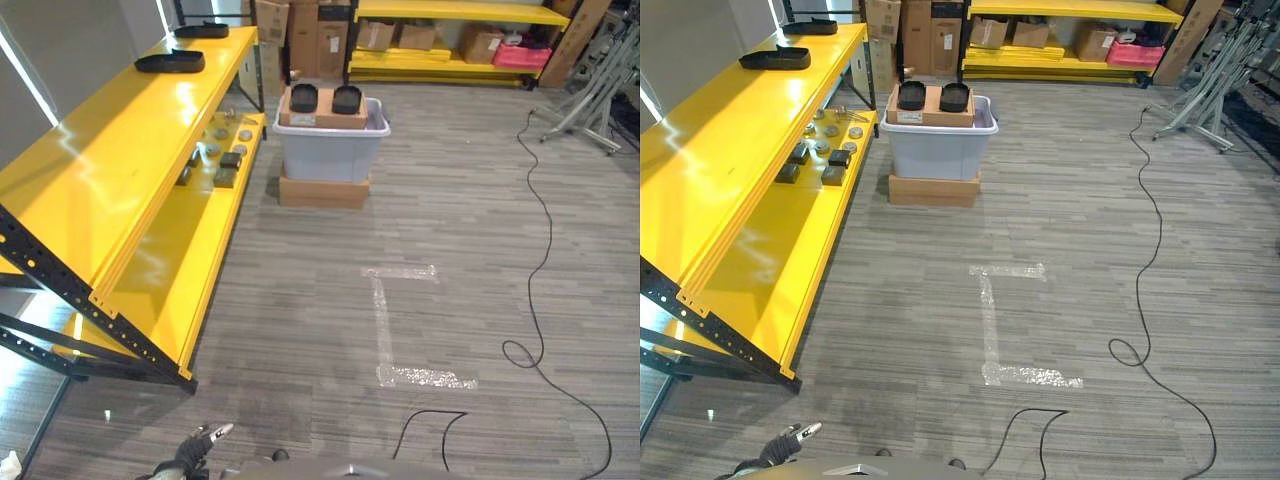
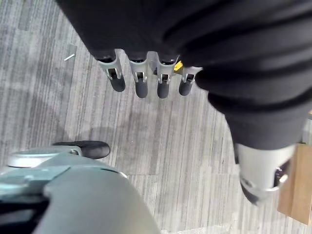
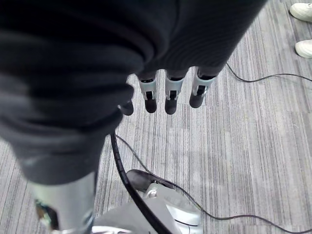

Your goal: Move parts from the plastic box to the shelf.

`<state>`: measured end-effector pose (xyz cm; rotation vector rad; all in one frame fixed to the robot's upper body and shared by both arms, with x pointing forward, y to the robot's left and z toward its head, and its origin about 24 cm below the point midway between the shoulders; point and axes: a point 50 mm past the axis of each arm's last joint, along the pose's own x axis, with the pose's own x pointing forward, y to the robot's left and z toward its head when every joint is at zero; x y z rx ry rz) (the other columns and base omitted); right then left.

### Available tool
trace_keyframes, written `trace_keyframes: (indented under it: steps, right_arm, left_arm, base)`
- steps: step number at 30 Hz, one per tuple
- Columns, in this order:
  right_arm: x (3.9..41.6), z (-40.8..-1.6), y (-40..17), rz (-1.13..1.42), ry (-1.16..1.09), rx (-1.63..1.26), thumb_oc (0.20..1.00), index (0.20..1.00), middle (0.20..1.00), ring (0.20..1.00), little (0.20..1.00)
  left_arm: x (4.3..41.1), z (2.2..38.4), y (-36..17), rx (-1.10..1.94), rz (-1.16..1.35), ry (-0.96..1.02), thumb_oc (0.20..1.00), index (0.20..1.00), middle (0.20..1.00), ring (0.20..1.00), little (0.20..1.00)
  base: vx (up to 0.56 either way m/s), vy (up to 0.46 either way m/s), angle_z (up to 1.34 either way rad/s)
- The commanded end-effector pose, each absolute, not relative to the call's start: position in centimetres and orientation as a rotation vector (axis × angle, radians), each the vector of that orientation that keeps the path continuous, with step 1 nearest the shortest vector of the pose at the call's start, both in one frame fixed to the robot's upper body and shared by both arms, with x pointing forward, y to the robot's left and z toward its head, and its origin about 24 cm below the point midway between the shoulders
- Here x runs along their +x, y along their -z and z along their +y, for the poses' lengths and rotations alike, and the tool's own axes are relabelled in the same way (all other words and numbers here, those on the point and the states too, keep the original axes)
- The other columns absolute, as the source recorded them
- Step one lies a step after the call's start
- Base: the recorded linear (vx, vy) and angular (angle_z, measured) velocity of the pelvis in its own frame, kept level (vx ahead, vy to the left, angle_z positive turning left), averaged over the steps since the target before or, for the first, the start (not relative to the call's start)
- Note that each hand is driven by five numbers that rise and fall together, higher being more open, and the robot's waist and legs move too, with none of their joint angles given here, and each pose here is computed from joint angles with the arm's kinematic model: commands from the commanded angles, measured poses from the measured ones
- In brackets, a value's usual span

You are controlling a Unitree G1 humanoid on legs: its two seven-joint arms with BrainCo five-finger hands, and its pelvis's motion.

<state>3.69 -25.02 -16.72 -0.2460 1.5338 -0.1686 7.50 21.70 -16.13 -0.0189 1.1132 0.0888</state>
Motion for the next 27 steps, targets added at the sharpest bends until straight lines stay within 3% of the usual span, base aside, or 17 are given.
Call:
trace_keyframes:
  steps: [1, 27]
  right_arm:
    - [3.31, -26.22, 16.43, 1.575, 0.161, -0.317, 1.000, 1.000, 1.000, 1.000, 1.000]
    - [3.15, -25.67, 16.60, 1.574, 0.172, -0.287, 1.000, 1.000, 1.000, 1.000, 1.000]
  left_arm:
    - [8.11, 22.34, 16.05, -0.017, 1.115, -0.088, 1.000, 1.000, 1.000, 1.000, 1.000]
    - [7.64, 21.76, 16.32, -0.087, 1.156, -0.043, 1.000, 1.000, 1.000, 1.000, 1.000]
  base:
    - [0.00, 0.000, 0.00]
    - [0.00, 0.000, 0.00]
